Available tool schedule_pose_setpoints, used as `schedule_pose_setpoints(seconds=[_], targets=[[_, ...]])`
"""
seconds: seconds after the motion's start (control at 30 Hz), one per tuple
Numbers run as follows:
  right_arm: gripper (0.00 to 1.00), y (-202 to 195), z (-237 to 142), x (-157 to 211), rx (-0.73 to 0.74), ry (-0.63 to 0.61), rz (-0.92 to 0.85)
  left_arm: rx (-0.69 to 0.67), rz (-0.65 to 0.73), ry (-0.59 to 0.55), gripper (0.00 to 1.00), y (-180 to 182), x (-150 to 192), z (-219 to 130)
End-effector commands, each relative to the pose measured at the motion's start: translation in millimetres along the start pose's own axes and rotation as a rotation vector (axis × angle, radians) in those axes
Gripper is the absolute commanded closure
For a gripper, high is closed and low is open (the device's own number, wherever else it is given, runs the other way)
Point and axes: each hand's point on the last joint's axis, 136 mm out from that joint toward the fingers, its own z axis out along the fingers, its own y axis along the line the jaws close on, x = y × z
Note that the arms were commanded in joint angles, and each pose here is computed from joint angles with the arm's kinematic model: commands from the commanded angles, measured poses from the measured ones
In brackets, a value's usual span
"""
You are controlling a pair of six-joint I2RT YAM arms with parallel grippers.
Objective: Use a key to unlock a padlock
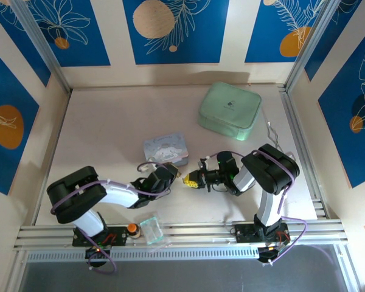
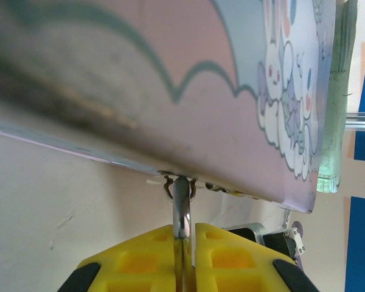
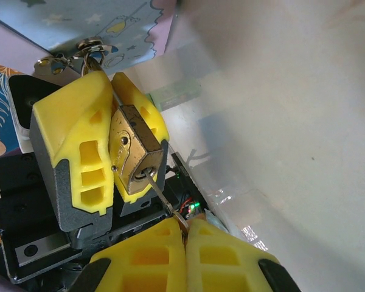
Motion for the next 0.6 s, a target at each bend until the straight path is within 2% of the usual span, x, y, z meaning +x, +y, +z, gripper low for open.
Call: schedule_pose_setpoints(seconds=[0.0,0.27,0.57], targets=[[0.98,22,-1,-19,-0.067,-0.080,-0.086,0.104,-0.056,0.195,1.00,-44,43,-6],[0.98,24,0,-23,-0.069,-0.069,-0.111,0.142,-0.104,0.246,1.00,-40,50,-6],[0.98,28,-3,-33,-0.078,-0.054,-0.143,0.110,-0.054,0.270,1.00,-38,51,-13]])
